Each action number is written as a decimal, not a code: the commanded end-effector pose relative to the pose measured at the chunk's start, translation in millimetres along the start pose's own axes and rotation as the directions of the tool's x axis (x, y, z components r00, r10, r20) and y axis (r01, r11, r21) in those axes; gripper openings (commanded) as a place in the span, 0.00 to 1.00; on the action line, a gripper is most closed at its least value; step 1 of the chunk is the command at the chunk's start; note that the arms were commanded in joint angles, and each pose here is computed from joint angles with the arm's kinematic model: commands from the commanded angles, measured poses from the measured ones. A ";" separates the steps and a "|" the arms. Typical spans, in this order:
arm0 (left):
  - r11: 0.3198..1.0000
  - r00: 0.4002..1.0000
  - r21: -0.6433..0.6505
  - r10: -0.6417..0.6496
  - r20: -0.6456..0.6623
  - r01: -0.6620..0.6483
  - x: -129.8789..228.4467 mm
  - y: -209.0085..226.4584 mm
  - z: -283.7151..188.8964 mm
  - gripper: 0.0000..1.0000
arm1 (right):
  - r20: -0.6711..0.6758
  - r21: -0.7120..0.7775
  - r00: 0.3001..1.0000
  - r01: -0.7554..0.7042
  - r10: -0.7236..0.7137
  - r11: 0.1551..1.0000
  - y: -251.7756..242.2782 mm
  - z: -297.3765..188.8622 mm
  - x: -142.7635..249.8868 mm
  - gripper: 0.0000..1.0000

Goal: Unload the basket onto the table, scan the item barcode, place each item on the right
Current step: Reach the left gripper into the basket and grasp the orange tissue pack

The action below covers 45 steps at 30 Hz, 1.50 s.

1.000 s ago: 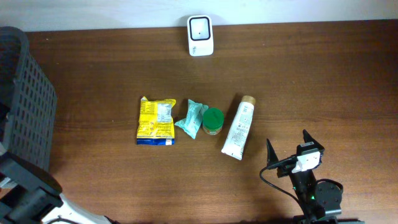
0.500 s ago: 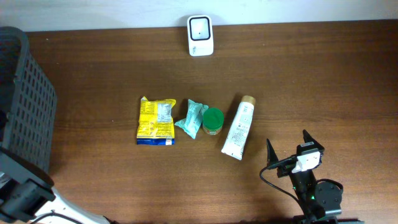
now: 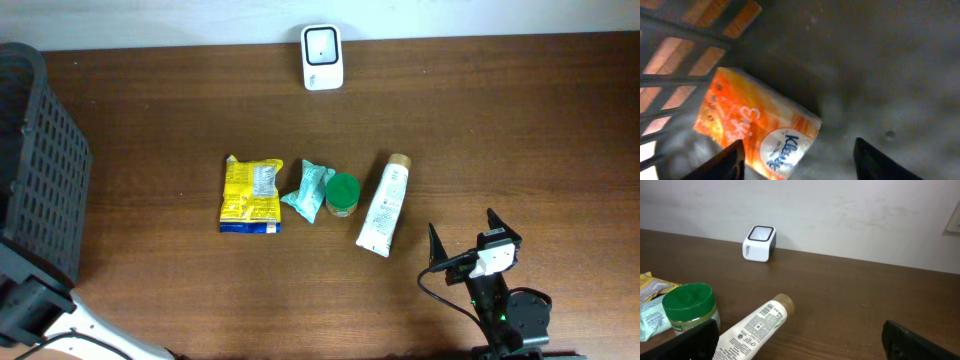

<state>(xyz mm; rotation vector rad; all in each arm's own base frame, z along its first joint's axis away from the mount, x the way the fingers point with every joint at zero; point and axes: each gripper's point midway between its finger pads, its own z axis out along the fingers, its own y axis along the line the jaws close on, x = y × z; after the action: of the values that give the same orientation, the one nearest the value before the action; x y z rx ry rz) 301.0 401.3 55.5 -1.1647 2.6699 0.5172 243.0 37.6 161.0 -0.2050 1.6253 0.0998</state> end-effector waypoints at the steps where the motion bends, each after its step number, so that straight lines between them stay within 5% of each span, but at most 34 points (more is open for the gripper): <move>1: 1.000 0.999 0.005 0.024 -0.038 -0.024 9.2 -1.7 16.7 0.61 | 0.002 0.000 1.000 0.003 -0.003 1.000 -0.1 0.0 2.0 0.98; 13: 0.999 0.996 -0.003 0.035 -0.086 -0.036 20.4 -6.1 40.6 0.50 | 0.002 0.000 1.000 0.003 -0.003 1.000 -0.1 0.0 2.1 0.98; 16: 0.999 0.996 -0.030 0.035 -0.088 -0.038 20.4 -1.4 40.5 0.39 | 0.002 0.000 1.000 0.003 -0.003 1.000 -0.1 0.0 2.0 0.98; 21: 0.998 0.995 -0.040 0.036 -0.092 -0.040 21.4 0.3 40.3 0.00 | 0.002 0.000 1.000 0.003 -0.003 1.000 -0.1 0.0 2.0 0.98; 28: 0.999 0.996 -0.035 0.034 -0.088 -0.037 20.2 2.3 27.7 0.00 | 0.002 0.000 1.000 0.003 -0.003 1.000 -0.1 0.0 2.0 0.98; 37: 0.992 0.983 0.095 -0.093 0.160 0.078 -28.7 7.8 -80.5 0.00 | 0.002 0.000 1.000 0.003 -0.003 1.000 -0.1 0.0 2.0 0.98; 45: 0.888 0.843 0.456 -0.285 0.456 0.054 -64.7 -11.1 -248.4 0.00 | 0.002 0.000 1.000 0.003 -0.003 1.000 -0.1 0.0 2.1 0.98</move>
<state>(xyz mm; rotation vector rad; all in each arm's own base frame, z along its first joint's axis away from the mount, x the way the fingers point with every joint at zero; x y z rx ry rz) 330.5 375.7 229.6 -1.0622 2.2270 0.3633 243.0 37.6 161.0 -0.2047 1.6253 0.1001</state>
